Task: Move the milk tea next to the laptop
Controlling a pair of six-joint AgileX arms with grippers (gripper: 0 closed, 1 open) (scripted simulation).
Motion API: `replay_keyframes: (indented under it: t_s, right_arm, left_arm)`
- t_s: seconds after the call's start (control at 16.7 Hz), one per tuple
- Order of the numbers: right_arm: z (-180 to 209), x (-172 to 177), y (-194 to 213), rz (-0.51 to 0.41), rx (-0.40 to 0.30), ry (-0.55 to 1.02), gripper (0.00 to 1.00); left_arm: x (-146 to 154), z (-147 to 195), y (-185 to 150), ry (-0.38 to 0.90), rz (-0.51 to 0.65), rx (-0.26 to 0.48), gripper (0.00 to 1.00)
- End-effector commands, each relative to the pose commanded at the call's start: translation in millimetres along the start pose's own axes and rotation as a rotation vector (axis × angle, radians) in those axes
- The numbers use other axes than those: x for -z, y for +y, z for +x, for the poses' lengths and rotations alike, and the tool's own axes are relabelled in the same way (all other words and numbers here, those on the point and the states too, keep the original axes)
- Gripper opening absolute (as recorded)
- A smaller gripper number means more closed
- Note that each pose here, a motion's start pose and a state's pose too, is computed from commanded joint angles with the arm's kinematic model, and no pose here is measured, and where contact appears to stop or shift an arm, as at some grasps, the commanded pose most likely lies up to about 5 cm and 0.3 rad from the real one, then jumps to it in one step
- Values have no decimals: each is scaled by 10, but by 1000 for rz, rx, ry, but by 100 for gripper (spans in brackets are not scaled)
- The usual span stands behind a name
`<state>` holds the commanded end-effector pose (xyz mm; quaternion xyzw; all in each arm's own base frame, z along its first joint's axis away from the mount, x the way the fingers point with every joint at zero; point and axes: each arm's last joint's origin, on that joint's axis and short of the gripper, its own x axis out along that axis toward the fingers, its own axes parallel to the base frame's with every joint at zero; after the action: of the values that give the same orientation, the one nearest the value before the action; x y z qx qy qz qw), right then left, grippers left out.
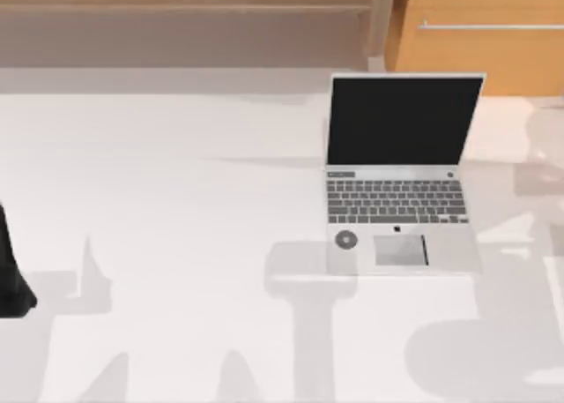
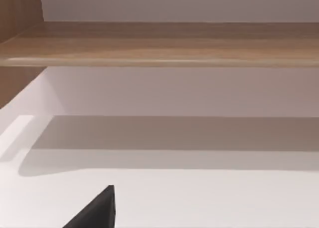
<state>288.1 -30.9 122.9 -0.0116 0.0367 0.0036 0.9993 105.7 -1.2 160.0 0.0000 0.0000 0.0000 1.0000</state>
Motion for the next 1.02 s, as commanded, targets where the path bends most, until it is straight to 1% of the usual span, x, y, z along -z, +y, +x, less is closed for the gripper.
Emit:
replay_keyframes:
  t_s: [0.36,0.54,0.78,1.02]
  right_arm:
    - [34,-339,237,-9,-65,-139,0]
    - [26,-485,324,-13,-79,-192,0]
    - [-19,-587,411,-7,-61,-206,0]
    - [-130,-523,534,15,-26,-131,0]
  left_arm:
    - [0,0,0,0,0,0,100]
    - [0,0,0,0,0,0,100]
    - [0,0,0,0,0,0,100]
    - [0,0,0,0,0,0,100]
